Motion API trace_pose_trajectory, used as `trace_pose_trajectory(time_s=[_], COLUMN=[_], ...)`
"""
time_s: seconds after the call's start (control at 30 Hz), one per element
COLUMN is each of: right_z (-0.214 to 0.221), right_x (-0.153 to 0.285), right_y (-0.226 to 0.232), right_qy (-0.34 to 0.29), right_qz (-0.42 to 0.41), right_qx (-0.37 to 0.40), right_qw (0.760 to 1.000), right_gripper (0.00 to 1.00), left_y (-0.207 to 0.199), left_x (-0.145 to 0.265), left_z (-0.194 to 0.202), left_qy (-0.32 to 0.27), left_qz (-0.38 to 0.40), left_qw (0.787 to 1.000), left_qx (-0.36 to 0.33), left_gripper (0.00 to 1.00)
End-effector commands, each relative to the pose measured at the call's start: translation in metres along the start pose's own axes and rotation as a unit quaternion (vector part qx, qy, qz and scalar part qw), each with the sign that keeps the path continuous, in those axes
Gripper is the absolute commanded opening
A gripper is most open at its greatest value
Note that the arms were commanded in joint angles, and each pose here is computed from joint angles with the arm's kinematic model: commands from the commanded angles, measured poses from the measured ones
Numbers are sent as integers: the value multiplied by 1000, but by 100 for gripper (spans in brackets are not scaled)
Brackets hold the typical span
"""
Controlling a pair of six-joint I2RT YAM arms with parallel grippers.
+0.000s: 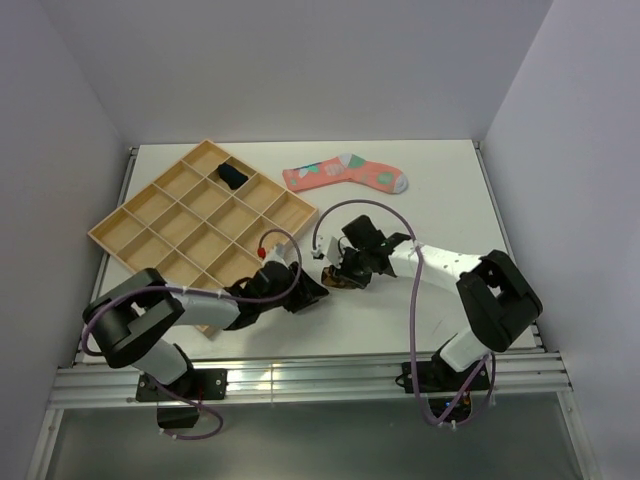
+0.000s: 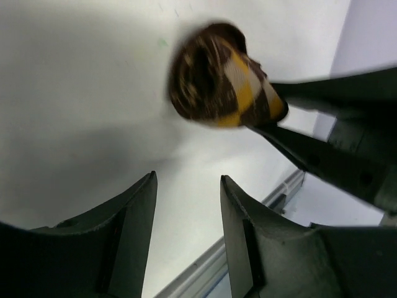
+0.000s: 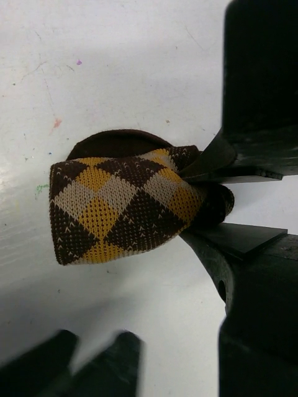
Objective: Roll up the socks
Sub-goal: Roll the sock at the center of the board.
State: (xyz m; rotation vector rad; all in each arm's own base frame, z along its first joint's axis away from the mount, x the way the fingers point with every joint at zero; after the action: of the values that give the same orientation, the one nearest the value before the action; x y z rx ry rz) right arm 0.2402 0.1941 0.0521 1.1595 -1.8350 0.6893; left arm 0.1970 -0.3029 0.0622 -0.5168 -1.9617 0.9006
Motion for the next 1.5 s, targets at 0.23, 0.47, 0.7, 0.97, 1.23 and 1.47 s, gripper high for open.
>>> trace_pose_trajectory(time_s=[0.23,0.47,0.7,0.97,1.23,1.47], right_z=[45,46,51,56,57,59], right_x=[-5,-3,-1,-2,-2,-2], right_y=[19,18,15,15,16,17], right_qy=[96,93,96,101,106,113], right_qz=[-81,-107,-94,-91,-93,-100], right_qx=[-113,-147,-144,-137,-137,-135], right_qw=[986,979,980,981,981,979], right_gripper=[0,0,0,0,0,0], left_y=[-28,-35,-40,-51,-44,-43], left_x=[-20,-40,-38,-39,-46,-52], left_z=[5,1,-6,-16,-18,-24], left_qy=[-151,-197,-224,-242,-238,-233], left_qz=[39,71,58,20,-11,-54], left_qw=[976,953,951,953,953,954], left_qx=[153,220,207,181,185,181], left_gripper=[54,55,55,58,58,60])
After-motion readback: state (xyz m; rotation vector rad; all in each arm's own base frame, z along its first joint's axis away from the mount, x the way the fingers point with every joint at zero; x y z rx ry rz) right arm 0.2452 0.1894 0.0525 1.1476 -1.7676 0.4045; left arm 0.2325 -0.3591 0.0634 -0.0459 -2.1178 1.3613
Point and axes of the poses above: each gripper's point midway between its finger pads, its own x axis back along the fingers, its own y axis along the line the jaws close on, z = x × y, the point moved 3 cm from there along x, back along the fingers, and after that the axes turned 8 degrees about -x, right-handed, at the moved point
